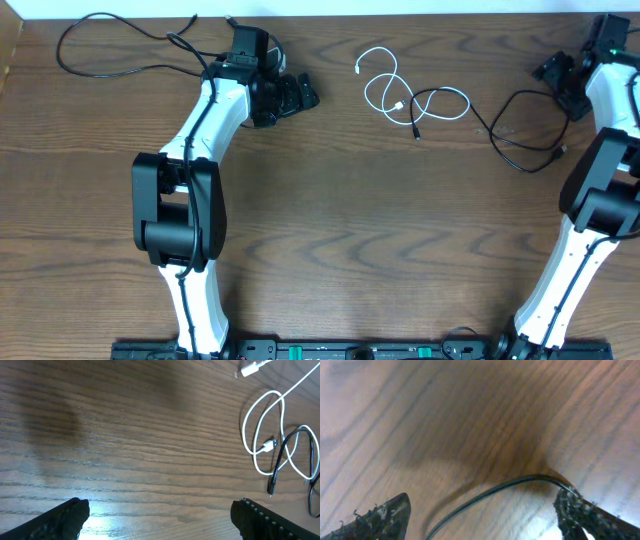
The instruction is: Untangle cables
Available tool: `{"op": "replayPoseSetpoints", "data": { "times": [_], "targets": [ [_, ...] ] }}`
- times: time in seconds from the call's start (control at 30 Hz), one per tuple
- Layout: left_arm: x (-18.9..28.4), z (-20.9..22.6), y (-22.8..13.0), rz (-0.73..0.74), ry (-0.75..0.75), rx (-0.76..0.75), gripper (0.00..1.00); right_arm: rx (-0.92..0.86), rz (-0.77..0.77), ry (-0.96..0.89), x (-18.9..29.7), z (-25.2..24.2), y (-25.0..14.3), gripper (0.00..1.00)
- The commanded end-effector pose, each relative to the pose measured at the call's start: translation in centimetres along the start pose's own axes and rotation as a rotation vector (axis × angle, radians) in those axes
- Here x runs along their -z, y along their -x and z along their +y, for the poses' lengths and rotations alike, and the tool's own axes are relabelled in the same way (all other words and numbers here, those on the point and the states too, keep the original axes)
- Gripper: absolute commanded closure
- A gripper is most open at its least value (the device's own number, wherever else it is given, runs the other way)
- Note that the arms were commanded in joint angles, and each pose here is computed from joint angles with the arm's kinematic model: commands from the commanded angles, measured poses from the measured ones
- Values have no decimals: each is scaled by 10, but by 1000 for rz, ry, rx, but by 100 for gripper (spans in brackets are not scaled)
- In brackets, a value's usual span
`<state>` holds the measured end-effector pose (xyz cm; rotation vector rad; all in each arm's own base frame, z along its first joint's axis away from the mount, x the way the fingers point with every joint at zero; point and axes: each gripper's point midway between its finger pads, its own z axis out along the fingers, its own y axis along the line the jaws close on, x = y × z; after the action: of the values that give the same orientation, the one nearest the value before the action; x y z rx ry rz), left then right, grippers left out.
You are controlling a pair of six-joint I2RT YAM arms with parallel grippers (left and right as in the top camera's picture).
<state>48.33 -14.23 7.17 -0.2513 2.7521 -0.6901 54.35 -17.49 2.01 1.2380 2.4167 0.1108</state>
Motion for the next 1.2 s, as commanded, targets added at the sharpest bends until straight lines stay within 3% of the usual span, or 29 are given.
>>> {"op": "replayPoseSetpoints", "data": {
  "times": [0.0,0.37,0.53,0.77,0.87,0.93,1.17],
  "targets": [
    [-2,3,0,1,11,-18,4,-52,31,-22,-24,-4,-12,20],
    [-2,3,0,1,11,-18,4,-81,72,-43,-51,-13,-27,53],
    [-2,3,0,1,11,-18,4,-71,113,-55,-64,-15,-43,56],
    [-2,3,0,1,11,-18,4,-55,180,-62,-82,-16,-68,74],
    [-2,3,0,1,11,-18,4,-55,192,-47,-82,-13,-71,86],
    [-2,3,0,1,11,-18,4,-56,202,-26,-82,-8,-73,99],
    [-2,3,0,1,11,-18,4,-33,301,208,-64,32,-76,99]
  ]
}}
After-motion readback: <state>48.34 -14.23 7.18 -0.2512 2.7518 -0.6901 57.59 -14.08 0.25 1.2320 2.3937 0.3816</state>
